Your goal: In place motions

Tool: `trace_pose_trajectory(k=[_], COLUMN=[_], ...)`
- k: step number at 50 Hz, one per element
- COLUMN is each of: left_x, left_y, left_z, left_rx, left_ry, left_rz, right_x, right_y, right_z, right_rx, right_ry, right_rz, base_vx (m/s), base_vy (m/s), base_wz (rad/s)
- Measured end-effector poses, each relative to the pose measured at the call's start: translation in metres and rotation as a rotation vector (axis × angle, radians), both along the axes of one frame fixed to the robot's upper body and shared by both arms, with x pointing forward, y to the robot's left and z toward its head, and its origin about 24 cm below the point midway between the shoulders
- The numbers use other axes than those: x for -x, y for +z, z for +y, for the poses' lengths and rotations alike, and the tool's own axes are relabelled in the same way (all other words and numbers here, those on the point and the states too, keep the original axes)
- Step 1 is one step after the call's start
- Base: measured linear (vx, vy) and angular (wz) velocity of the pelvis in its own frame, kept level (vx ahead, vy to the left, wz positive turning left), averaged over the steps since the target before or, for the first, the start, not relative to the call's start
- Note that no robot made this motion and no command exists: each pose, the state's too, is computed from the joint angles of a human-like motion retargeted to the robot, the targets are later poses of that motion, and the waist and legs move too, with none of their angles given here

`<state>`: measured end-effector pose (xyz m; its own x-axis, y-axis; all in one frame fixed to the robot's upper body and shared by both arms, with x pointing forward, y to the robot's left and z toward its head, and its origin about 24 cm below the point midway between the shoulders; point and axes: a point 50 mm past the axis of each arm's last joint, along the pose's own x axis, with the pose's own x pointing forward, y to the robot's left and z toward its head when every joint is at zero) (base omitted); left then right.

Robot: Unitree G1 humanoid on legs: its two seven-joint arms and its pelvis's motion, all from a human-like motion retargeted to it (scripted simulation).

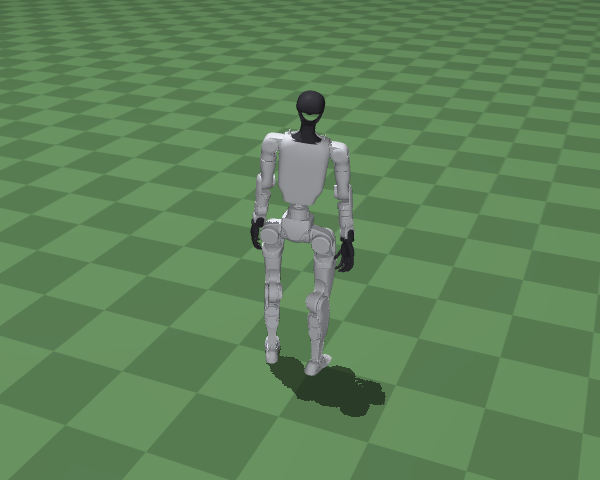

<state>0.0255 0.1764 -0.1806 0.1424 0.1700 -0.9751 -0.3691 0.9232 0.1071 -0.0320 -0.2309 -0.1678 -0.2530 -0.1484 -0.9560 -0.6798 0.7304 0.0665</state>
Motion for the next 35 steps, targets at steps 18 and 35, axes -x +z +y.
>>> trace_pose_trajectory(k=[18,35], left_x=[0.01,0.084], left_y=[-0.001,0.004], left_z=[-0.015,-0.026], left_rx=[0.286,0.28], left_ry=[-0.308,0.249], left_rz=[0.058,0.219], right_x=[0.005,-0.063], right_y=[-0.001,-0.011], right_z=[0.001,0.041], right_rx=[0.057,-0.163], right_ry=[-0.314,0.077], right_rz=[-0.103,-0.22], base_vx=[0.02,0.0], base_vy=[0.01,0.0], base_wz=[-0.02,-0.09])
